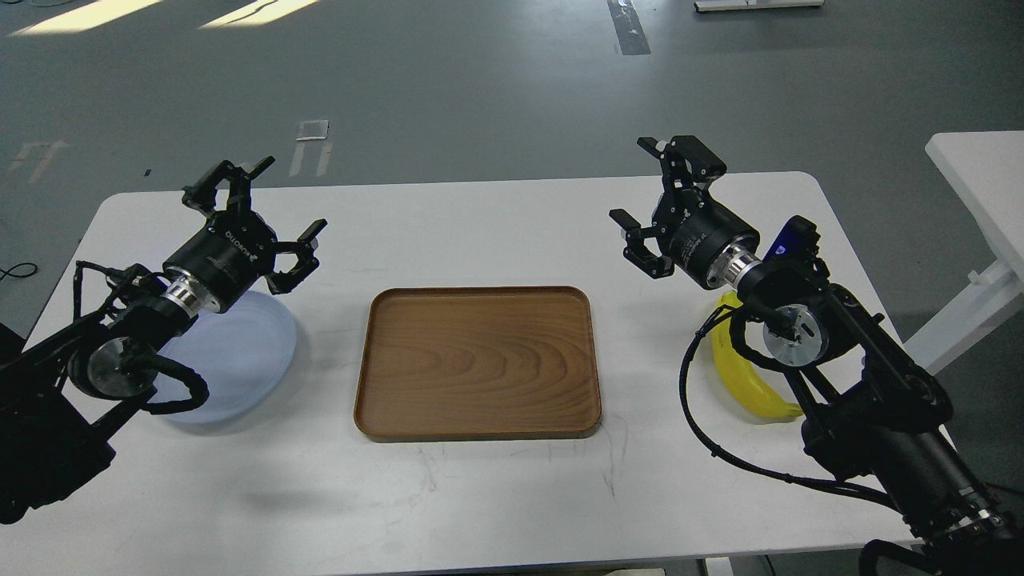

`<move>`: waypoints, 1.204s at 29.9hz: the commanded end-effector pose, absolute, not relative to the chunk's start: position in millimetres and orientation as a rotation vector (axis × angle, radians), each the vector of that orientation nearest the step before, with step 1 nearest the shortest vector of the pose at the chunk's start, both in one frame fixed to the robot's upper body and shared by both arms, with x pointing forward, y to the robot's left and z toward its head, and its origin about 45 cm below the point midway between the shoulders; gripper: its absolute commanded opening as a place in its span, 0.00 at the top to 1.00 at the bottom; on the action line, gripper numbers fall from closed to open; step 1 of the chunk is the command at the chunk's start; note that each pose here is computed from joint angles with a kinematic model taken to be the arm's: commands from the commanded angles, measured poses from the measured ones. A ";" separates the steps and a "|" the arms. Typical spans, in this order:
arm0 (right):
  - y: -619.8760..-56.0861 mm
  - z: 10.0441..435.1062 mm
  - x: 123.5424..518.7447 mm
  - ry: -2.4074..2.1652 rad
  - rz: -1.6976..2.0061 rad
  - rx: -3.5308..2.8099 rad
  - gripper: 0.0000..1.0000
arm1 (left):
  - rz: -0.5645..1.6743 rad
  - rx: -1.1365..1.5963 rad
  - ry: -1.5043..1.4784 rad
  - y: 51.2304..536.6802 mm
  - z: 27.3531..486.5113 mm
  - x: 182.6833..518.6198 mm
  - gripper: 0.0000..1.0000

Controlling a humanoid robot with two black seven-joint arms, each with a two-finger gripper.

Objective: Place banana on plate with both arms
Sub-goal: 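Lower the left gripper toward the rim of the light blue plate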

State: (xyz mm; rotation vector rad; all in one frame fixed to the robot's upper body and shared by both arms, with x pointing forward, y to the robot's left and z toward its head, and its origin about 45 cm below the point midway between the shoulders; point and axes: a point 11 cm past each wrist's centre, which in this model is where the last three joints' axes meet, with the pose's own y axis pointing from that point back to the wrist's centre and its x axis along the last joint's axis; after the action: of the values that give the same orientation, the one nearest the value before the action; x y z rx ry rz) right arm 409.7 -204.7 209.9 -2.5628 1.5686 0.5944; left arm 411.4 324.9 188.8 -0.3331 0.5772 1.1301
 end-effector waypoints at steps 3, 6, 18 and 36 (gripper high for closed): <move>-216.5 204.7 406.4 1.603 0.563 -2.628 0.00 | 1.136 -0.329 0.570 329.9 190.1 410.8 0.02; -220.2 204.4 402.2 1.603 0.526 -2.689 0.00 | 1.136 -0.329 0.570 329.9 190.1 410.8 0.02; -221.9 205.2 401.5 1.652 0.517 -2.678 0.00 | 1.132 -0.333 0.571 328.0 190.0 410.8 0.02; -213.8 205.9 402.0 1.631 0.536 -2.659 0.00 | 1.158 -0.349 0.564 335.9 188.5 408.8 0.02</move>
State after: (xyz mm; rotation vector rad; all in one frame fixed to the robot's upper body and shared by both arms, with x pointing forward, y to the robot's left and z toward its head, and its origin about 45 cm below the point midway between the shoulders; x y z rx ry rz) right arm 402.2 -214.9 206.6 -2.6629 1.6322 0.5301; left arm 408.8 335.5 188.4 -0.3473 0.5642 1.1566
